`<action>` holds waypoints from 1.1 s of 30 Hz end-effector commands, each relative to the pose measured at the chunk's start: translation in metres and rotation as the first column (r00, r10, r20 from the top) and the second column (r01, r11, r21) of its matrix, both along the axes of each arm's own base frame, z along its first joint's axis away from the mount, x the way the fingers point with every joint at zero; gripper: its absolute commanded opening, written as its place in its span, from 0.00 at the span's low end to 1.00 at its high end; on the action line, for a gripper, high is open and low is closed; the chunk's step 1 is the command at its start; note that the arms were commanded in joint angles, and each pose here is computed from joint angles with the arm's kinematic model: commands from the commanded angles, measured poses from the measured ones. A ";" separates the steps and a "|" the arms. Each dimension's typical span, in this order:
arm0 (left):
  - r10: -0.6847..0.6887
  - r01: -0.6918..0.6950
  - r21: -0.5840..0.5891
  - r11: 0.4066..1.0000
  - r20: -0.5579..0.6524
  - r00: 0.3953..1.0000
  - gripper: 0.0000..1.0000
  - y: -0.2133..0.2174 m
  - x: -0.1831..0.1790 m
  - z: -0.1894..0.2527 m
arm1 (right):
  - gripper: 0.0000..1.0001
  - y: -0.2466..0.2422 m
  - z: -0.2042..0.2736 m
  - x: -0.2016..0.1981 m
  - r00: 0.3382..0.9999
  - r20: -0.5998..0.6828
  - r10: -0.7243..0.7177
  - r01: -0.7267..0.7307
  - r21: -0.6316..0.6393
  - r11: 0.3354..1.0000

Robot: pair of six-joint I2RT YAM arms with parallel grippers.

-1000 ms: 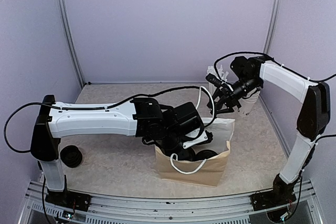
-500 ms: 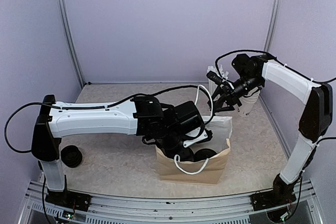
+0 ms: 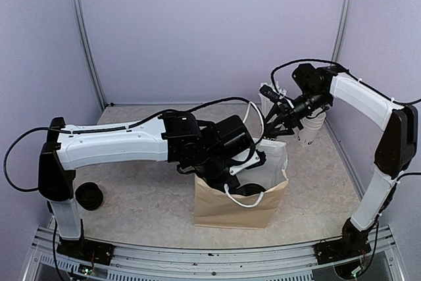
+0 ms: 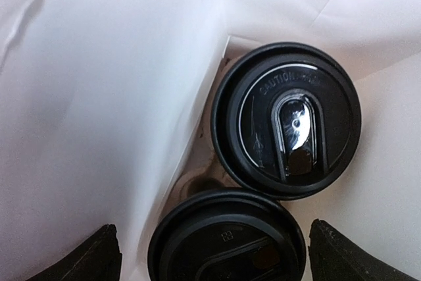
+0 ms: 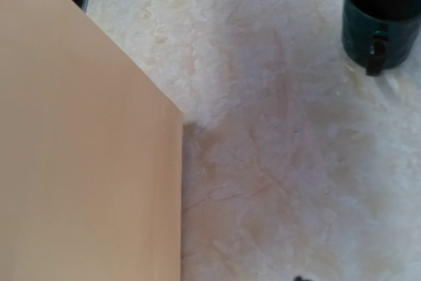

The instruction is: Pack the takeout coffee

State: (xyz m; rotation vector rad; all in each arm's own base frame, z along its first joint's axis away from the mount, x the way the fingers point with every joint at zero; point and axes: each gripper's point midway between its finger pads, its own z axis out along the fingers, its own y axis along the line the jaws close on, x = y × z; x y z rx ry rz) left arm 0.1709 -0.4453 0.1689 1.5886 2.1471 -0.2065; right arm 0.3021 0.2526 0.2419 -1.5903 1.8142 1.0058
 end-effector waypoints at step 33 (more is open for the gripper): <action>0.044 0.082 -0.509 0.857 0.230 0.972 0.89 -0.008 0.061 0.168 | 0.41 -0.041 0.083 0.071 0.945 0.071 -0.318 0.310 0.109 0.944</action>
